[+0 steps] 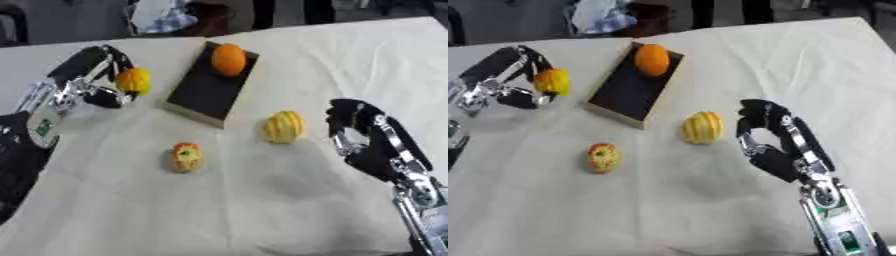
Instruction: Pick up objects on the table and place them in the box.
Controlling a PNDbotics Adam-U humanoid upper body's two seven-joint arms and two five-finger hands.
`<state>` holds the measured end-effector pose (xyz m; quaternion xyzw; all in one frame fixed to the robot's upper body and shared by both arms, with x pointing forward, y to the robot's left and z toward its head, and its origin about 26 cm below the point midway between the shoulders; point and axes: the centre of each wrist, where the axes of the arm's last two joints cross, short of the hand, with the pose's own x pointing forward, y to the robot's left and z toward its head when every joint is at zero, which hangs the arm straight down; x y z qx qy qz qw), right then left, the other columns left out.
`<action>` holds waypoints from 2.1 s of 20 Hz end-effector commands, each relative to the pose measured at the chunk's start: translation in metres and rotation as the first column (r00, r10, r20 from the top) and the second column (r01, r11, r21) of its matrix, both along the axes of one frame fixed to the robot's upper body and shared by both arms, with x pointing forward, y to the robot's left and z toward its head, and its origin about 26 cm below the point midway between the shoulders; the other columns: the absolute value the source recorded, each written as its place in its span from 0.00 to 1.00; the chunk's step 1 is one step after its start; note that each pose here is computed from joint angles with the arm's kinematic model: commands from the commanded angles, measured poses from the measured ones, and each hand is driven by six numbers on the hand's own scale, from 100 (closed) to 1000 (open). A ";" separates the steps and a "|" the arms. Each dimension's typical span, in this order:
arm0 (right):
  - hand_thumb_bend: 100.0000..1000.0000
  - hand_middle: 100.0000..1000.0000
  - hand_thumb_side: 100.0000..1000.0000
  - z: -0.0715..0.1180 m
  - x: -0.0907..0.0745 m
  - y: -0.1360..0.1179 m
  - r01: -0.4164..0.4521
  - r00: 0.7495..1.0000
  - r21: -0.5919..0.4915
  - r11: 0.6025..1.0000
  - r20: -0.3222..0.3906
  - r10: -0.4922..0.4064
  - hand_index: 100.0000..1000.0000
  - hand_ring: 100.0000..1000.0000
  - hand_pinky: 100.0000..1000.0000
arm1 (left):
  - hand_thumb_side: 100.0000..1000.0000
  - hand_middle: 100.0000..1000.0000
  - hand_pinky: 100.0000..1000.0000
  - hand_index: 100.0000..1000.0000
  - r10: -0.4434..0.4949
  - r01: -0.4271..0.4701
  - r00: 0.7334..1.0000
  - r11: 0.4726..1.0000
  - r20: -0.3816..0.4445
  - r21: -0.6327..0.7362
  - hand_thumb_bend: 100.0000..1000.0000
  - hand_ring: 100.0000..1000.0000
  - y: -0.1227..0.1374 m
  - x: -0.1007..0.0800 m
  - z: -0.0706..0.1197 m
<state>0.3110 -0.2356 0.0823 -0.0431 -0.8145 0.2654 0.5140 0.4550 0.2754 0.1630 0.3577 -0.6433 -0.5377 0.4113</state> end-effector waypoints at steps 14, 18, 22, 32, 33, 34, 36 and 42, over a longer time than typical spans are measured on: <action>0.00 0.65 0.32 0.012 0.004 0.009 -0.058 0.998 0.003 0.998 0.034 0.058 0.79 0.68 0.70 | 0.09 0.58 0.69 0.73 -0.124 0.131 0.990 0.985 -0.062 0.114 0.37 0.57 -0.047 0.021 0.002; 0.00 0.65 0.32 0.012 0.004 0.010 -0.060 0.998 0.004 0.998 0.034 0.060 0.79 0.68 0.70 | 0.17 0.66 0.72 0.77 -0.132 0.149 0.984 0.978 -0.124 0.145 0.45 0.64 -0.044 0.022 -0.007; 0.00 0.65 0.32 0.012 0.004 0.009 -0.057 0.998 0.005 0.998 0.034 0.057 0.79 0.68 0.71 | 0.26 0.69 0.72 0.79 -0.137 0.155 0.983 0.977 -0.126 0.148 0.54 0.67 -0.040 0.021 -0.004; 0.00 0.65 0.29 0.022 0.010 0.000 -0.046 0.997 -0.049 0.998 0.063 0.049 0.80 0.68 0.71 | 0.34 0.64 0.70 0.78 -0.165 0.164 0.986 0.986 0.013 0.042 0.58 0.61 -0.017 -0.005 0.048; 0.00 0.66 0.28 0.026 0.012 -0.002 -0.048 0.996 -0.070 0.996 0.074 0.053 0.80 0.68 0.71 | 0.34 0.64 0.70 0.78 -0.167 0.167 0.985 0.986 0.032 0.006 0.57 0.60 -0.011 -0.012 0.052; 0.00 0.66 0.28 0.030 0.014 -0.003 -0.050 0.995 -0.087 0.995 0.082 0.057 0.80 0.68 0.71 | 0.34 0.64 0.70 0.78 -0.169 0.171 0.984 0.985 0.047 -0.029 0.57 0.60 -0.006 -0.020 0.056; 0.00 0.66 0.26 0.037 0.018 -0.008 -0.049 0.993 -0.138 0.989 0.104 0.064 0.81 0.69 0.71 | 0.35 0.63 0.70 0.77 -0.167 0.174 0.983 0.979 0.071 -0.107 0.56 0.58 0.003 -0.037 0.060; 0.00 0.68 0.23 0.054 0.033 -0.020 -0.062 0.988 -0.276 0.959 0.119 0.098 0.82 0.71 0.72 | 0.34 0.61 0.69 0.77 -0.135 0.168 0.983 0.933 0.124 -0.318 0.54 0.57 0.018 -0.097 0.052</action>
